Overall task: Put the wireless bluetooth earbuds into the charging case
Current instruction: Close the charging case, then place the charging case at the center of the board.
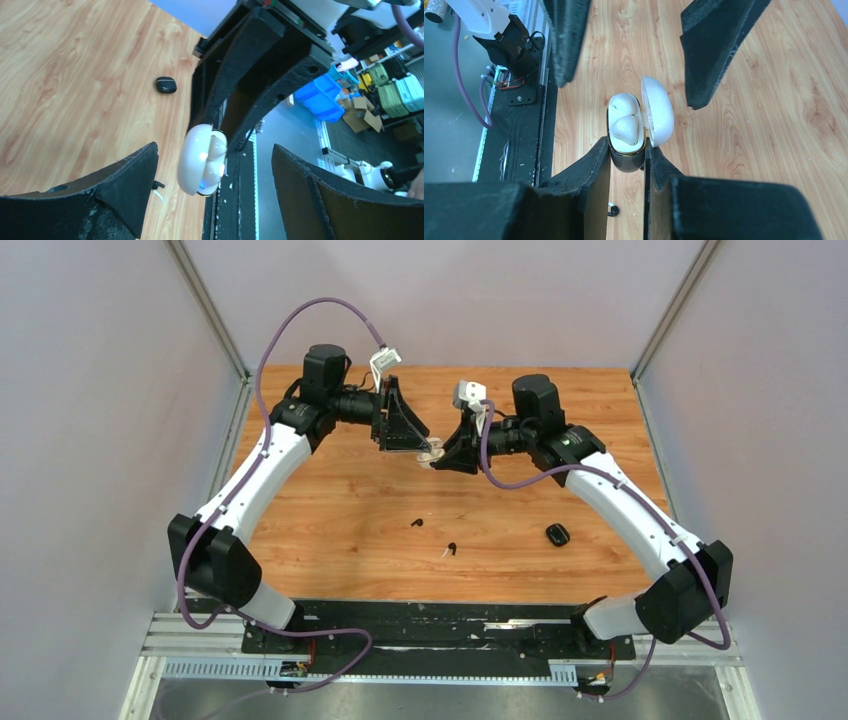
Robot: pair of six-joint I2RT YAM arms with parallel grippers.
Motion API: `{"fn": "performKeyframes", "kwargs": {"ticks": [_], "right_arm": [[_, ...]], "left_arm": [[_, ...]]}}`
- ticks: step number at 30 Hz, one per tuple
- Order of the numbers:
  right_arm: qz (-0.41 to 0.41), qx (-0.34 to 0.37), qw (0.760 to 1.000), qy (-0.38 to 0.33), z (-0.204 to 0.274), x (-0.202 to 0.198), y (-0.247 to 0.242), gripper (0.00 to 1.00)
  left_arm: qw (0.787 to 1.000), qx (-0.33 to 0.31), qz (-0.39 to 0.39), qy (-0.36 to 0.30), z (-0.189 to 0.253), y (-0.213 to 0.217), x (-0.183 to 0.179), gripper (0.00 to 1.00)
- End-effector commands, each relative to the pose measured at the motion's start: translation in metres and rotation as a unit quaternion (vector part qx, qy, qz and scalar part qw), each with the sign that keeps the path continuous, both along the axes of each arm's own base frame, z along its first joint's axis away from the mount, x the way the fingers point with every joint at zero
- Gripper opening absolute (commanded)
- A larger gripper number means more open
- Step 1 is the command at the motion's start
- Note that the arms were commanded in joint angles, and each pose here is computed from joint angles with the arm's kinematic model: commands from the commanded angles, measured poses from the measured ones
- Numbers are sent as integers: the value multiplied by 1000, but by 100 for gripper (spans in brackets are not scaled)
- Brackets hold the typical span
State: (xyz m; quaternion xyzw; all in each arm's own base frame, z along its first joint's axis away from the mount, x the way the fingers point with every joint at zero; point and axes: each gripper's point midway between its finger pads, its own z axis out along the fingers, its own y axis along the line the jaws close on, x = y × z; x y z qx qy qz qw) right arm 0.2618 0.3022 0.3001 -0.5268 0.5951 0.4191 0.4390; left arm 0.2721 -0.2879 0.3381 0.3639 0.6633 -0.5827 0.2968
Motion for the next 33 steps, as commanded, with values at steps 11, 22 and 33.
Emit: {"fn": "performKeyframes", "kwargs": {"ticks": [11,22,33], "right_arm": [[-31,25,999,-6,17,22,9,0],[-74,9,997,14,-2,34,-3,0],[-317,-26,908,274,-122,102,-119,0]], "left_arm": [[998,-27,-55,-19,22,2,-21,87],[996,-4,-5,-84,33,8,-8,91],[976,97,115,-155,18,54,28,95]]}}
